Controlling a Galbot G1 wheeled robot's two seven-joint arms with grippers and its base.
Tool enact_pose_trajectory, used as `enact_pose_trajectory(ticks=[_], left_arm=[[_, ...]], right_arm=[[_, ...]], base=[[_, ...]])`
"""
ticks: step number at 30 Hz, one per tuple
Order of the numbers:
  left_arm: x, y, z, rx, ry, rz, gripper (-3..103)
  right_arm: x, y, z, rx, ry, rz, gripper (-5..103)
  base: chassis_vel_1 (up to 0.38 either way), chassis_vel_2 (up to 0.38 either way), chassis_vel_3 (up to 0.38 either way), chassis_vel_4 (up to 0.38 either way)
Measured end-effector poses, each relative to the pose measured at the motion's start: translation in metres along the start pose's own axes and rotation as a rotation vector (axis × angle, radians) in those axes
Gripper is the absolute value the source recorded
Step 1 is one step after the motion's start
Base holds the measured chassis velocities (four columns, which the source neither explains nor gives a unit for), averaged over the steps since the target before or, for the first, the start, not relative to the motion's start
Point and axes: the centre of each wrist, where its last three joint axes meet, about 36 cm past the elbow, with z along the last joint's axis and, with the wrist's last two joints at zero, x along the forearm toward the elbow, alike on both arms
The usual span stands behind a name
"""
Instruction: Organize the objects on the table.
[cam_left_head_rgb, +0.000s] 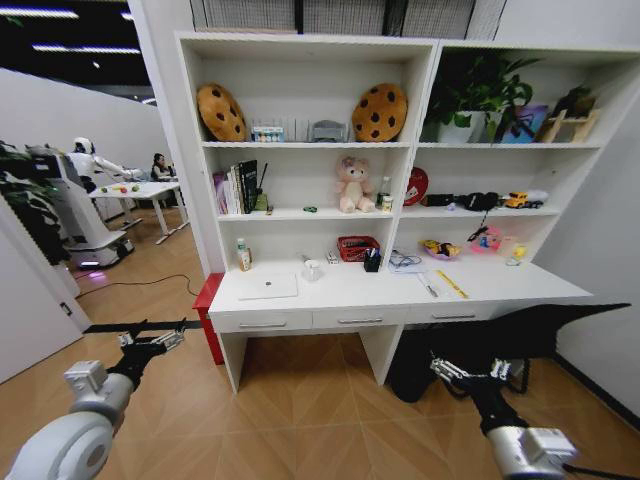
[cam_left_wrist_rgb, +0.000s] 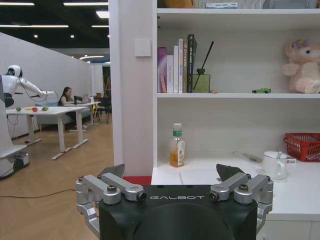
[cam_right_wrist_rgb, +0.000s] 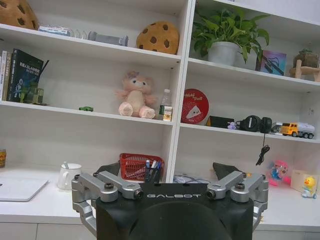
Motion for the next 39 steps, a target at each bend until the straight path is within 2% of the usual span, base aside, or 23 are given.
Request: enact_pose_trajectory(ticks=[39], left_arm=[[0.0000, 0.0000, 0.0000, 0.000, 0.000, 0.000, 100]], right_arm=[[0.0000, 0.0000, 0.0000, 0.000, 0.000, 0.000, 100]], base=[[0.000, 0.000, 0.000, 0.000]])
